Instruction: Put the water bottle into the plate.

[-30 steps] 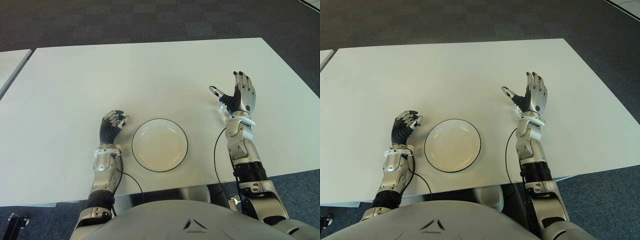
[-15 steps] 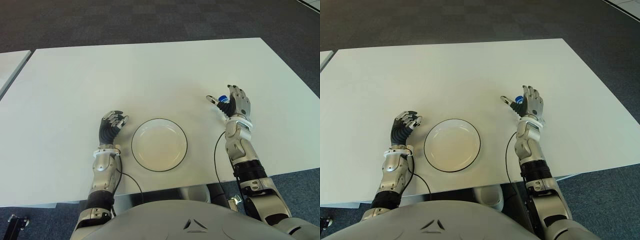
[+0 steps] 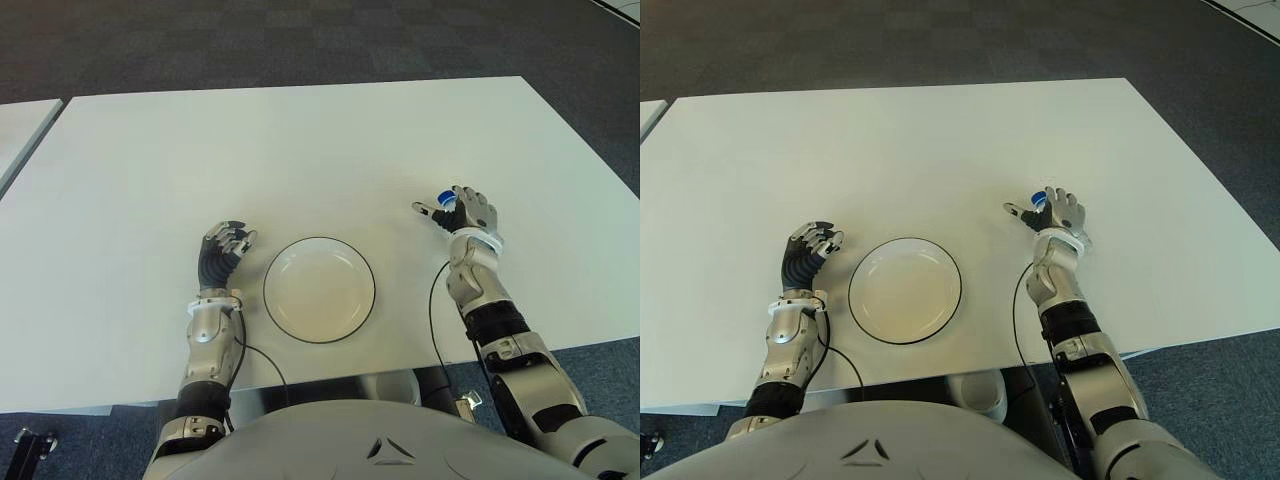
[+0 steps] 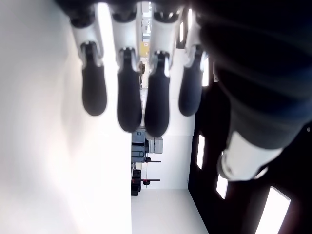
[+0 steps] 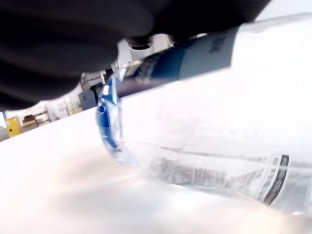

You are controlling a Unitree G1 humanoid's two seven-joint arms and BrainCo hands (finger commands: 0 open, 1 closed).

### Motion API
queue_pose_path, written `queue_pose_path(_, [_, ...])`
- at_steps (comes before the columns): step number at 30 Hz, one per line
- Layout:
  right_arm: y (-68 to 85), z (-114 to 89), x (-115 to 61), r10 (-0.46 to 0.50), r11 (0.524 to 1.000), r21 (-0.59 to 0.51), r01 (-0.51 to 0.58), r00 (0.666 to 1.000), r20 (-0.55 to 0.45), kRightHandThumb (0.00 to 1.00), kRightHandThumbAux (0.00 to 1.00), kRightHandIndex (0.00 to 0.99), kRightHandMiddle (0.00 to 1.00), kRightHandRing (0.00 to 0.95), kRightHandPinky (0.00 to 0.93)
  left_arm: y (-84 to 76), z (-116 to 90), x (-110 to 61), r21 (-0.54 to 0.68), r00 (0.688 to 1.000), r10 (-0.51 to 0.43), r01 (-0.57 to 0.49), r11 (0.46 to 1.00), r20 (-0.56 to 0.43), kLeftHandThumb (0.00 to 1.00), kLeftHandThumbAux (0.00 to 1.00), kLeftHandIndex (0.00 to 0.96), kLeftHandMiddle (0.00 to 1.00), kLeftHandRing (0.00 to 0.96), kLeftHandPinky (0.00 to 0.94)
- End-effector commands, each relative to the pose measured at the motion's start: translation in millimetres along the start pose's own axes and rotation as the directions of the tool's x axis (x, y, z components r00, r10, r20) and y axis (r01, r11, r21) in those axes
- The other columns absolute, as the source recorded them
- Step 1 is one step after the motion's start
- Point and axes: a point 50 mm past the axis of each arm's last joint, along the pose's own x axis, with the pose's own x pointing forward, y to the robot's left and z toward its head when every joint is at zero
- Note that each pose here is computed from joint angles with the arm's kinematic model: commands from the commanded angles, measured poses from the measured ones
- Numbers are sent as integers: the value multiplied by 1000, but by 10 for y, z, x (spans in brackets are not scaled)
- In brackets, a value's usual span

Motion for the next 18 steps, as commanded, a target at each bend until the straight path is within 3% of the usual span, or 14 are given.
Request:
queue_pose_path(1, [294, -54, -38, 138, 990, 15, -137, 988, -64, 518, 205, 0, 0, 0, 0, 22, -121, -81, 2, 997, 22, -22, 1000, -69, 707, 709, 434, 561, 527, 504])
queue_pose_path(18, [636, -131, -23, 249, 964, -56, -261, 953, -173, 453, 276, 0, 0, 0, 0, 37, -104, -76, 3, 999, -24, 24, 1000, -31, 705, 712, 434, 570, 550, 538])
